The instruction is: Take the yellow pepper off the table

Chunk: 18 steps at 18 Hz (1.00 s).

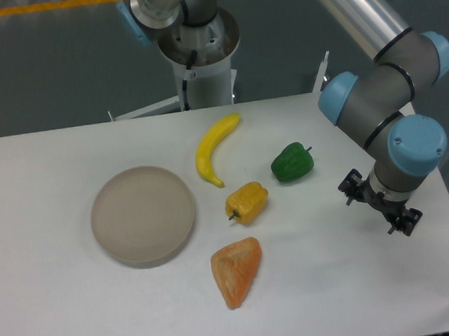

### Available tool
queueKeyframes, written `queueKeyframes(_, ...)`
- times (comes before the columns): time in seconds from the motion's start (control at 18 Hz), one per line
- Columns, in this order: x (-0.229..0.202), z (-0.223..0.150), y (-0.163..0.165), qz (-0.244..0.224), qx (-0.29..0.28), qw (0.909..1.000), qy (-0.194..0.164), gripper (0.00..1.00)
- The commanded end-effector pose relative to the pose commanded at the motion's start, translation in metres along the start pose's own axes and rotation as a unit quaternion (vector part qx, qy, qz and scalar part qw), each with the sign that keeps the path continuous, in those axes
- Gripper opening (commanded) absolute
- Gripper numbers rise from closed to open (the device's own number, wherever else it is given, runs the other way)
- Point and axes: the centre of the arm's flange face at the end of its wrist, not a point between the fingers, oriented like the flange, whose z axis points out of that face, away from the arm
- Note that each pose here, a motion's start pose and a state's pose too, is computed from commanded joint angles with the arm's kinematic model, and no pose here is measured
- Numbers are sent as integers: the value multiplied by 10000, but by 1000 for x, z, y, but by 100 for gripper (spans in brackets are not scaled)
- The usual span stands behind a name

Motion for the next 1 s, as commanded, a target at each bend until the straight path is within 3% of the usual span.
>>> queueKeyframes(0.44,8,-8,-4,-62,193,9998,12,100)
queueKeyframes(0.78,51,-11,-3,-44,310,9993,214,100)
queueKeyframes(1.0,94,-7,-45,-228,339,9984,382,100)
